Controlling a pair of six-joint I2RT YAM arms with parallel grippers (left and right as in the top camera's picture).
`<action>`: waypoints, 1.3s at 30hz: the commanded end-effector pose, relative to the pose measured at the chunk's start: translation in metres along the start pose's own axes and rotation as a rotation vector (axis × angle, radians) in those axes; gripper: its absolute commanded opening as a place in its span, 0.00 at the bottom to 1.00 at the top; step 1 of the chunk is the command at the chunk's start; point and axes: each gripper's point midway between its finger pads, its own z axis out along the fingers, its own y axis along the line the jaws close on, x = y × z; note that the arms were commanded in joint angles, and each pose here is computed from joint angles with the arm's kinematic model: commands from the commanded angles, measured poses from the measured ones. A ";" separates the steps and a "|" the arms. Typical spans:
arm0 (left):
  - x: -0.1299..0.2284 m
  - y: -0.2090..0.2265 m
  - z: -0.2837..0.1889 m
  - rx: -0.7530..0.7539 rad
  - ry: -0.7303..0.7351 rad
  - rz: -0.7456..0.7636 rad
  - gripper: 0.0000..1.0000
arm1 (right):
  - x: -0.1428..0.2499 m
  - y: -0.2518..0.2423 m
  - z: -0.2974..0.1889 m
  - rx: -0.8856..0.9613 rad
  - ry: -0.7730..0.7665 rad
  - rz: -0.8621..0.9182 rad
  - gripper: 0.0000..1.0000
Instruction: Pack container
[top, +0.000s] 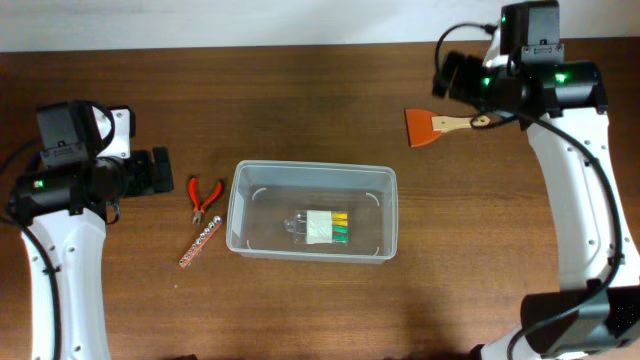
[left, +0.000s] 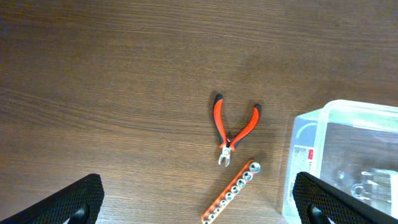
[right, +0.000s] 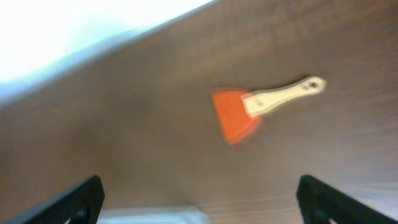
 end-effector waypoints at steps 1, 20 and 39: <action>-0.005 -0.008 -0.001 0.045 -0.013 -0.011 0.99 | -0.027 0.007 0.023 -0.070 -0.055 0.411 0.99; -0.005 -0.008 -0.001 0.045 -0.013 -0.011 0.99 | -0.036 -0.049 0.091 -0.017 0.007 0.961 0.99; -0.005 -0.008 -0.001 0.045 -0.012 -0.019 0.99 | 0.027 -0.103 0.192 0.126 0.247 1.060 0.99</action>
